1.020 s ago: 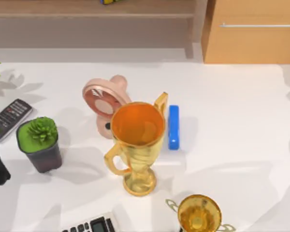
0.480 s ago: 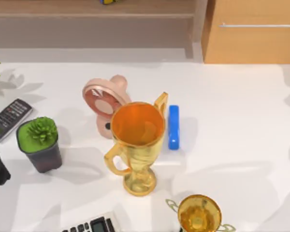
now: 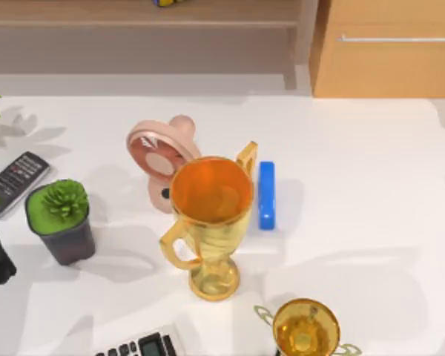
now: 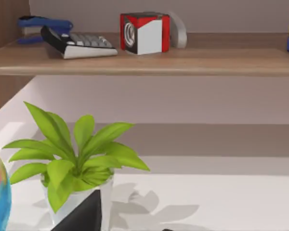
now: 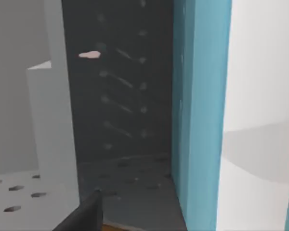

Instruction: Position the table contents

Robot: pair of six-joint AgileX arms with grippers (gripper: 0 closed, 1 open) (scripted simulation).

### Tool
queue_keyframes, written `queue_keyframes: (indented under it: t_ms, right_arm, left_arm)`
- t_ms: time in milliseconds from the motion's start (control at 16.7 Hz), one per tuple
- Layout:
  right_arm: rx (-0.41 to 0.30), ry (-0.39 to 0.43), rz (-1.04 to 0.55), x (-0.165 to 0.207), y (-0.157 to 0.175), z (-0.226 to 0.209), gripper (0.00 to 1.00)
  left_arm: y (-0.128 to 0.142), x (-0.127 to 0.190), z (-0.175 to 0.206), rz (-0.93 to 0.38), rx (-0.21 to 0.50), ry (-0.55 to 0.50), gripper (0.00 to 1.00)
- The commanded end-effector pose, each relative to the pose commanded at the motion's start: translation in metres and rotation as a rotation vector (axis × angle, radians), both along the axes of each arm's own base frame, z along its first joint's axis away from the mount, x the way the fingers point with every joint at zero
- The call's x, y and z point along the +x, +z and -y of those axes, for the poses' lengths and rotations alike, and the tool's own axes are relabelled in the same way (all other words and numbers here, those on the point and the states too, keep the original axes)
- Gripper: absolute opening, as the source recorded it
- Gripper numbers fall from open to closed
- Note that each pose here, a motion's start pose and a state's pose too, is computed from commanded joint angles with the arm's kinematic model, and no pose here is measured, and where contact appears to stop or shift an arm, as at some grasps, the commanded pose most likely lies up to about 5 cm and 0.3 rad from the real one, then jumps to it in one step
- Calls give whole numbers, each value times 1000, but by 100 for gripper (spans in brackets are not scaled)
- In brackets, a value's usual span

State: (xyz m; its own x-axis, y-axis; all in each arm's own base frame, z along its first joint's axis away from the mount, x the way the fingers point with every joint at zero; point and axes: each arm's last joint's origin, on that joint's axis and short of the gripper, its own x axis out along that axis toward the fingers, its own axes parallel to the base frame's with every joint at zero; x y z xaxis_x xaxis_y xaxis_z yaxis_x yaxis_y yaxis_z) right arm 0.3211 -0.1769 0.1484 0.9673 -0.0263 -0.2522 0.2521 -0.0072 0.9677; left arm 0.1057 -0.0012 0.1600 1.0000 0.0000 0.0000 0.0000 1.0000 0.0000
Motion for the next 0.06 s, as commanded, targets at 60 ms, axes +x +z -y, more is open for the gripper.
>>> queue_keyframes:
  t_ms: [60]
  right_arm:
    - [2, -1, -4, -1, -1, 0, 100]
  left_arm:
    - [0, 0, 0, 0, 0, 0, 100]
